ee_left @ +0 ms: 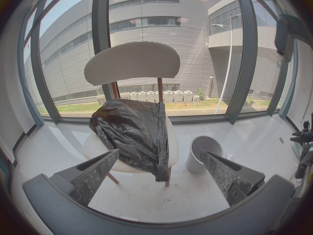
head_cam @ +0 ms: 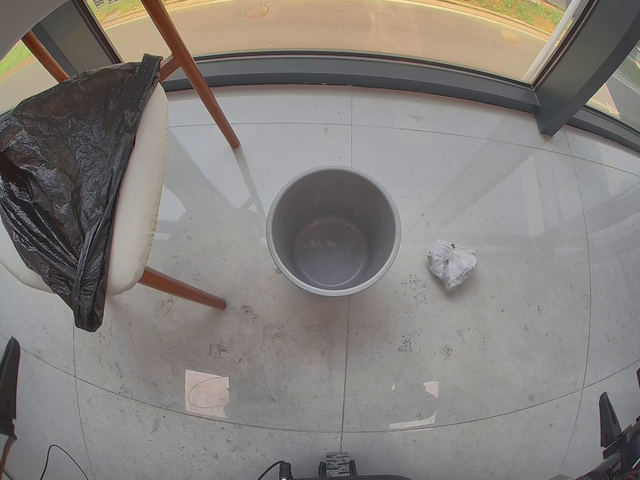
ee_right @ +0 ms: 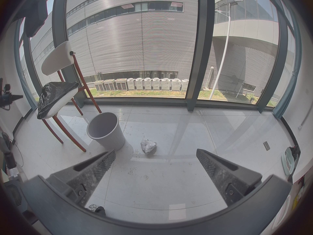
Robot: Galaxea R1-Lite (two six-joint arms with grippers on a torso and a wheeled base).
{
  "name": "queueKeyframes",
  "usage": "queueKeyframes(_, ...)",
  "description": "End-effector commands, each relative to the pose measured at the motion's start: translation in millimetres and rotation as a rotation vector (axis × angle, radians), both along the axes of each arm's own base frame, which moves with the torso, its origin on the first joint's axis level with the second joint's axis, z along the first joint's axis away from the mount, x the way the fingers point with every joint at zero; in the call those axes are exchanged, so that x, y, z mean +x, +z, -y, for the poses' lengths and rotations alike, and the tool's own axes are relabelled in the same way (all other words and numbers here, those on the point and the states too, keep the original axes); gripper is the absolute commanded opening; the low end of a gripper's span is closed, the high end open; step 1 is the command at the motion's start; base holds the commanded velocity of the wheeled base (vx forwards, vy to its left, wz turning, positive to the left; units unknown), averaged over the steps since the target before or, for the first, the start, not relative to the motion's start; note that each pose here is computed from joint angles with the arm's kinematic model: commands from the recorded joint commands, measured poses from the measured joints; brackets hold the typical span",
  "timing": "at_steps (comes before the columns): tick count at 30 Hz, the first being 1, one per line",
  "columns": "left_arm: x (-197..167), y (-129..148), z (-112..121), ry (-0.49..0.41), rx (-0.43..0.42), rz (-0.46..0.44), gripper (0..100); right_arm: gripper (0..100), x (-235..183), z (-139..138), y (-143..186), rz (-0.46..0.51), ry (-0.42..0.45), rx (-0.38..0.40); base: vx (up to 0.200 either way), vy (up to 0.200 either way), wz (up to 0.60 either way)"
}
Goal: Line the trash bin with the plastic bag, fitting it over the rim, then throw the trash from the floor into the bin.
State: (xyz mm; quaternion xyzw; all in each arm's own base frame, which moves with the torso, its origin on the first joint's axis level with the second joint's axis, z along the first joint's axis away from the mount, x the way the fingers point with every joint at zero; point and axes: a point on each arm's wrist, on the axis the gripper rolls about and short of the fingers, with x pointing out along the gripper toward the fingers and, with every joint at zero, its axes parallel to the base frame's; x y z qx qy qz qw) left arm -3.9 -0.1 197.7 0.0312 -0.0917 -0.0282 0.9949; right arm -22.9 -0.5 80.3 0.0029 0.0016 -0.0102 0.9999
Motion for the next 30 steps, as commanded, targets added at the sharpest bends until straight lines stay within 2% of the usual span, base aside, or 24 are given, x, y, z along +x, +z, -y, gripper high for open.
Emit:
queueKeyframes(1,49,45,4,-0.029,0.005,-0.106,100,100,1,0,-5,-0.015,0.002,0.000,0.000,0.000,0.00)
queueKeyframes(6,74,60,7,-0.095,0.013,-0.146,100,100,1,0,-5,-0.017,0.002,0.000,0.000,0.000,0.00)
queueKeyframes(10,96,67,9,-0.111,-0.027,-0.197,100,100,1,0,-5,-0.015,0.002,0.000,0.000,0.000,0.00)
queueKeyframes(19,125,74,12,-0.152,-0.031,-0.243,100,100,1,0,-5,-0.017,0.002,0.000,0.000,0.000,0.00)
queueKeyframes(20,139,77,14,-0.166,-0.031,-0.262,100,100,1,0,-5,-0.015,0.002,0.000,0.000,0.000,0.00)
queueKeyframes(28,173,81,18,-0.237,-0.035,-0.268,100,100,1,0,-5,-0.014,0.002,0.000,0.000,0.000,0.00)
queueKeyframes(30,194,79,20,-0.254,-0.033,-0.250,100,100,1,0,-5,-0.014,0.002,0.002,0.000,0.000,0.00)
